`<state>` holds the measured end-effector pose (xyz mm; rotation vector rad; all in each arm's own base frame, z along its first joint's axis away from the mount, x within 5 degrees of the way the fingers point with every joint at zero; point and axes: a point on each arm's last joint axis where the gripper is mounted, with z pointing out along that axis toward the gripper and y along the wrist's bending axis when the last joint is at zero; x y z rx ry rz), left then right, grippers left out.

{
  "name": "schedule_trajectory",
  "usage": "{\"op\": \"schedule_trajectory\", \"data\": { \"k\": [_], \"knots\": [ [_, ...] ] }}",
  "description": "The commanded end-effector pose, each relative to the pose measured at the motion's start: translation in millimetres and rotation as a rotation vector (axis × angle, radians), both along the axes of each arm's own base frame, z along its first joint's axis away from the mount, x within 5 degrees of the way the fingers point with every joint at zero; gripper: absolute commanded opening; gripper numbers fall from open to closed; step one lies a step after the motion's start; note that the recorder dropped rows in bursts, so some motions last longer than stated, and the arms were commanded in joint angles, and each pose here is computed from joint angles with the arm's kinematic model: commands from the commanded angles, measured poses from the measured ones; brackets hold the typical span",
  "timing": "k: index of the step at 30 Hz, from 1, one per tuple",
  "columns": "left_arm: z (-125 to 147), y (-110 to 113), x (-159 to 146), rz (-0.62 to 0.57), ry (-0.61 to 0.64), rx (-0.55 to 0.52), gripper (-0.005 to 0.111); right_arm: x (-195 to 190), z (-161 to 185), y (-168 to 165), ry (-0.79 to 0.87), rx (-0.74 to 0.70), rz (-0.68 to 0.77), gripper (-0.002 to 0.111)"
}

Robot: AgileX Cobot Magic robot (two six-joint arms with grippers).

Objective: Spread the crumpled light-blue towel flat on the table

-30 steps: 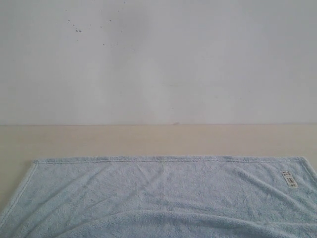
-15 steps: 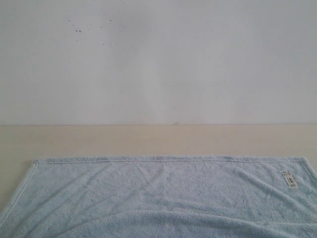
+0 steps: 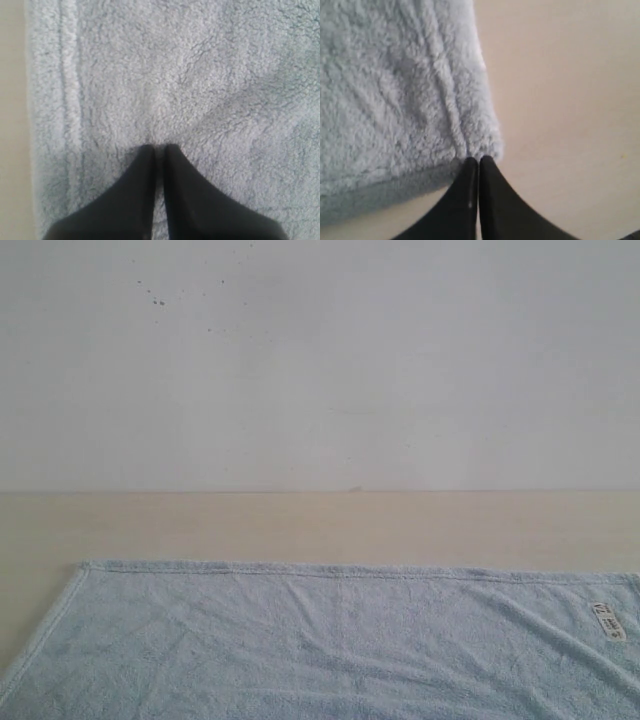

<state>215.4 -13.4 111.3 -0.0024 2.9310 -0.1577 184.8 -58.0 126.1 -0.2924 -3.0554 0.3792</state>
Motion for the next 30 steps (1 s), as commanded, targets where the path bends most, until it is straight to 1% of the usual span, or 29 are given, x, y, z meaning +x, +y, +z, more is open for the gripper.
{"op": "schedule_trajectory", "data": {
  "k": [1,6,10,17,20,23,26,30],
  "knots": [
    [-5.8,-1.4,-4.2,0.015,0.020,-0.007,0.008,8.2,10.4,-0.6,-0.157,-0.017,0.011,0.000],
    [0.0,-1.5,-1.0,0.018,-0.011,-0.009,0.008,20.3,26.1,2.6,-0.370,-0.001,0.042,0.000],
    [18.8,-0.9,7.1,0.013,-0.104,-0.008,0.008,24.4,31.5,5.0,-0.450,0.022,0.027,0.000],
    [76.3,-1.0,28.9,-0.010,-0.366,-0.001,0.009,27.2,32.5,6.6,-0.488,0.043,0.006,0.000],
    [100.8,-1.9,36.0,-0.023,-0.441,-0.005,0.009,29.4,38.0,8.5,-0.542,0.062,0.002,0.000],
    [127.5,-3.9,36.0,-0.038,-0.545,-0.024,0.009,31.5,54.3,11.6,-0.661,0.068,0.042,0.000],
    [154.8,-7.0,27.5,-0.006,-0.674,-0.088,0.009,29.3,77.7,13.6,-0.806,0.056,0.060,0.000],
    [180.9,-8.2,12.6,-0.016,-0.799,-0.109,0.009,24.5,108.7,18.0,-1.026,0.073,0.033,0.000]
  ]
}}
